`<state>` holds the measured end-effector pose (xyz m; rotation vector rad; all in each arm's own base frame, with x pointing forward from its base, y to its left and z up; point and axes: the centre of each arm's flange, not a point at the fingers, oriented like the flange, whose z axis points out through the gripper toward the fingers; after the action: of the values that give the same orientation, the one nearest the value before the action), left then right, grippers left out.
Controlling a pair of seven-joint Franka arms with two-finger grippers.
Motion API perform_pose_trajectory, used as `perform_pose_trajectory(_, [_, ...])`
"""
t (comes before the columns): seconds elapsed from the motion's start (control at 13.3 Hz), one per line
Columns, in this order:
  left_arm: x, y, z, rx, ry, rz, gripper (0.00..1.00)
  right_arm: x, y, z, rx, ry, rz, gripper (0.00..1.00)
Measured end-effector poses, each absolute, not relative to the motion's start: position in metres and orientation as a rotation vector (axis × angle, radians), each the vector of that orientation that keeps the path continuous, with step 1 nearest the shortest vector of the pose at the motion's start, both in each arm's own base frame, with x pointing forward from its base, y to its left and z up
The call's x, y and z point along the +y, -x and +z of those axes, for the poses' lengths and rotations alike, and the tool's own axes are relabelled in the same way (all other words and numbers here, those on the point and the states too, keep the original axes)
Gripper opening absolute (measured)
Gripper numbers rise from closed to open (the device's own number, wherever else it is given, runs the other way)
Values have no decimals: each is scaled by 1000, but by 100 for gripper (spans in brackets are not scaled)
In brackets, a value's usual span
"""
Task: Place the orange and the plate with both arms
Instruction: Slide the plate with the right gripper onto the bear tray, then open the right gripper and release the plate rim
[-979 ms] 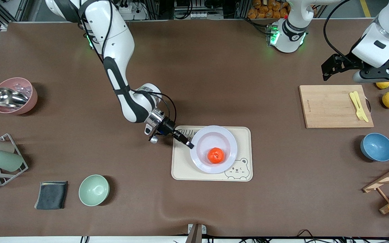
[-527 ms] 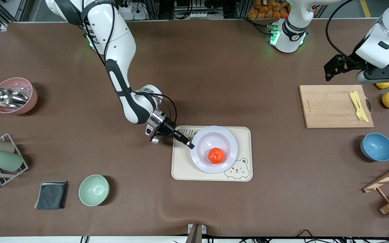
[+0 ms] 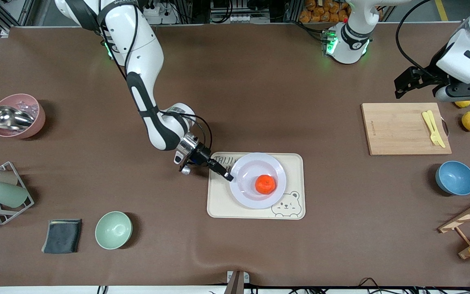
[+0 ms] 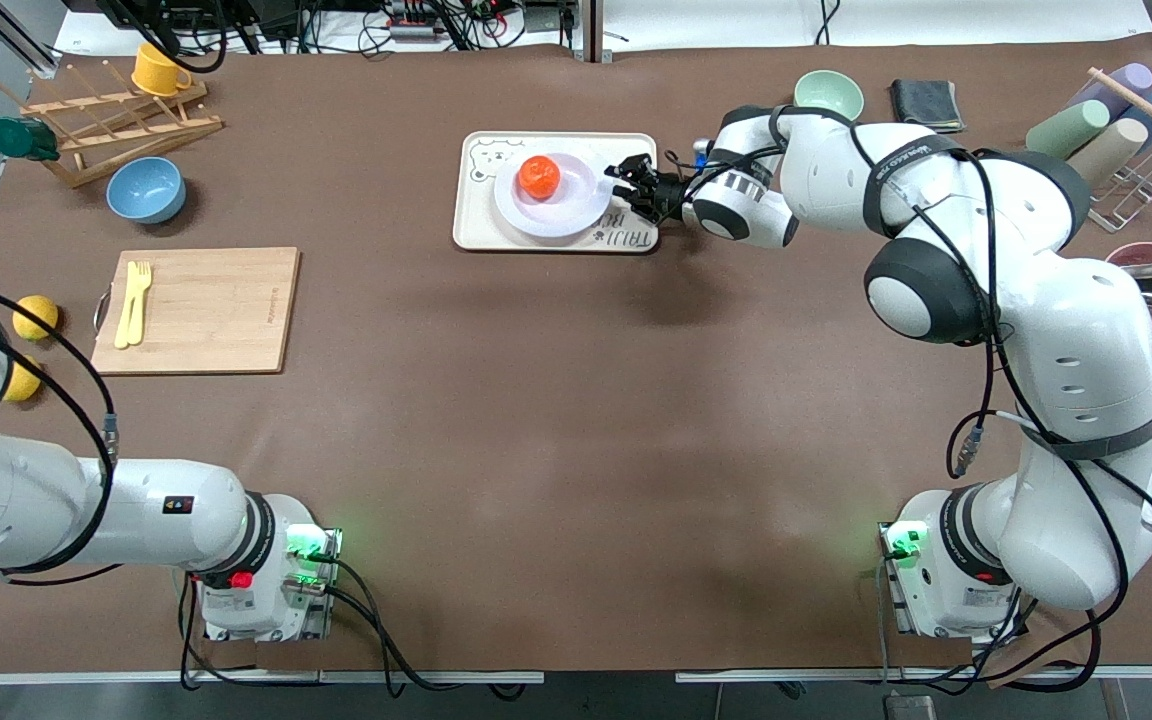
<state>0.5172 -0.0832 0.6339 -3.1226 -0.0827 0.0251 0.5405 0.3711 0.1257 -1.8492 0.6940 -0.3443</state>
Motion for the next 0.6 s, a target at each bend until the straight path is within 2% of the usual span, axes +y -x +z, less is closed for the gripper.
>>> perform_pose_trajectory(0.38, [-109, -508, 636, -143, 3123, 49, 100, 360, -549, 132, 723, 1936, -376, 44])
perform_pose_trajectory(0.6, [-97, -512, 633, -118, 3126, 59, 100, 359, -561, 144, 751, 1953, -318, 44])
